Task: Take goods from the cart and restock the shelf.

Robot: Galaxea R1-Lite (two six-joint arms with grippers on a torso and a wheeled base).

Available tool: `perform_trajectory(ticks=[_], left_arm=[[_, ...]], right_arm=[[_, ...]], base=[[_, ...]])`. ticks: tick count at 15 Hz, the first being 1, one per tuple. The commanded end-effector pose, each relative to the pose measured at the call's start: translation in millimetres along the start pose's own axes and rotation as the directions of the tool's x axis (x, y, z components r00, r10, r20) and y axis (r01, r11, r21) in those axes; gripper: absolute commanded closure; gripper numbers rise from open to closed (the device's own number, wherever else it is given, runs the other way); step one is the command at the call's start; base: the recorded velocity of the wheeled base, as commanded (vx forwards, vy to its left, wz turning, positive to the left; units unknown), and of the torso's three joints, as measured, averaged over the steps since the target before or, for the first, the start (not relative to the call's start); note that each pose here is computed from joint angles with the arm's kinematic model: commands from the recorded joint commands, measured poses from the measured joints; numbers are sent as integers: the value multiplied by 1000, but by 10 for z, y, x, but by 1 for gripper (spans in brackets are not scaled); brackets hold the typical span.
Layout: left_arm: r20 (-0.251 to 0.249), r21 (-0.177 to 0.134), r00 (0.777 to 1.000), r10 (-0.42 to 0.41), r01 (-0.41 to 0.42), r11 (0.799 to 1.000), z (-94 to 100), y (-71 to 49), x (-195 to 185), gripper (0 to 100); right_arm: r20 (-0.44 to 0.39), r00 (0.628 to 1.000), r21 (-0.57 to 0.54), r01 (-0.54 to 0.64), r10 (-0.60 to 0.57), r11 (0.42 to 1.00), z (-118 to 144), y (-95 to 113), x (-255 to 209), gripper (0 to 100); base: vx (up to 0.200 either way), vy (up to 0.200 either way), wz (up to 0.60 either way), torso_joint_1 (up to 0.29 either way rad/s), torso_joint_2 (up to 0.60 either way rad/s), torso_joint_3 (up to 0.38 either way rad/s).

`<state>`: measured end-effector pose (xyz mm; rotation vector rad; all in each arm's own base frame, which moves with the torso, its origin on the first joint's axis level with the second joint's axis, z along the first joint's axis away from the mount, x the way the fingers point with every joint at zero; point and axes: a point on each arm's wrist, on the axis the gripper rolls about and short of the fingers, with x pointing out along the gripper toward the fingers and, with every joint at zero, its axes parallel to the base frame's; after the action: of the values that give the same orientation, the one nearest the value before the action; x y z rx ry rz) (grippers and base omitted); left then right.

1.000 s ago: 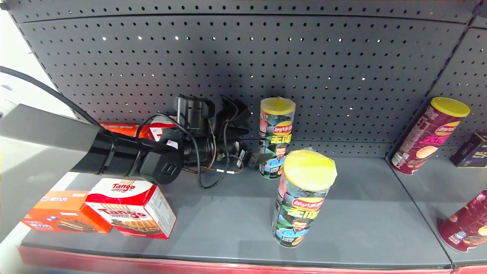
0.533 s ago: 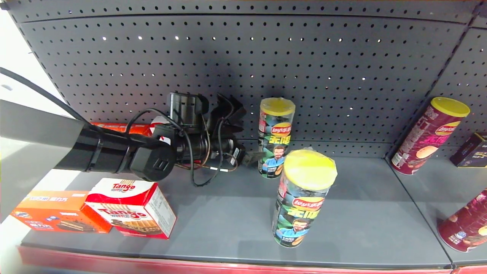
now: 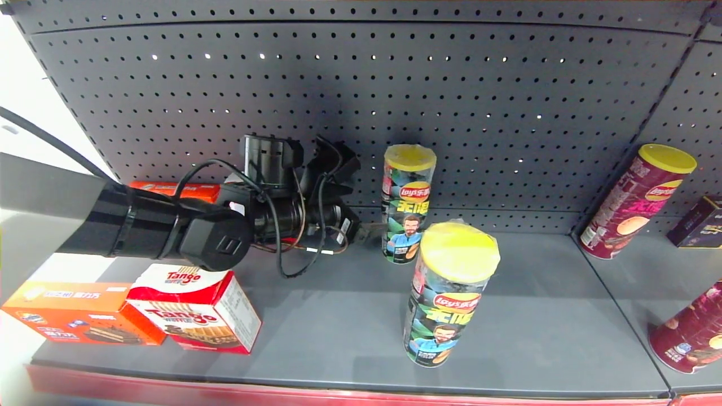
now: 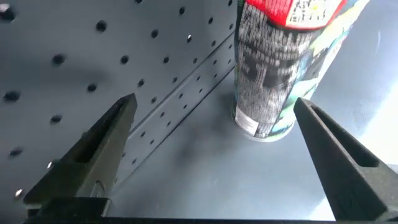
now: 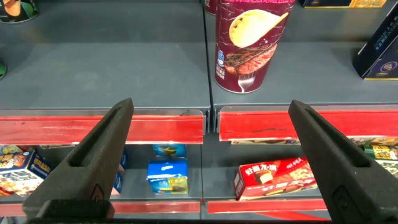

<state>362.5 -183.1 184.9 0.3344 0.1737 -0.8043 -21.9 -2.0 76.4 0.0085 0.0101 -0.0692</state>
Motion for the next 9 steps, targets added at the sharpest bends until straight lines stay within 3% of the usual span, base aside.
perform_trajectory(ticks=[1, 2, 4, 6, 9], left_arm=[[10, 4, 1000, 11, -11, 1000, 71, -24, -139, 0], [12, 6, 1000, 21, -21, 1000, 91, -29, -183, 0], [-32, 14, 998, 61, -61, 998, 66, -36, -195, 0], [-60, 90, 994, 91, -85, 992, 49, -32, -192, 0], [-98, 100, 987, 127, -117, 988, -55, -39, -69, 0]], right_arm=[[-2, 1000, 0, 0, 0, 1000, 0, 0, 1, 0], [-2, 1000, 0, 0, 0, 1000, 0, 0, 1, 0], [-2, 1000, 0, 0, 0, 1000, 0, 0, 1, 0], [-2, 1000, 0, 0, 0, 1000, 0, 0, 1, 0], [-2, 1000, 0, 0, 0, 1000, 0, 0, 1, 0]], base=[[0, 0, 0, 0, 0, 0], [0, 0, 0, 0, 0, 0], [0, 0, 0, 0, 0, 0], [0, 0, 0, 0, 0, 0], [0, 0, 0, 0, 0, 0]])
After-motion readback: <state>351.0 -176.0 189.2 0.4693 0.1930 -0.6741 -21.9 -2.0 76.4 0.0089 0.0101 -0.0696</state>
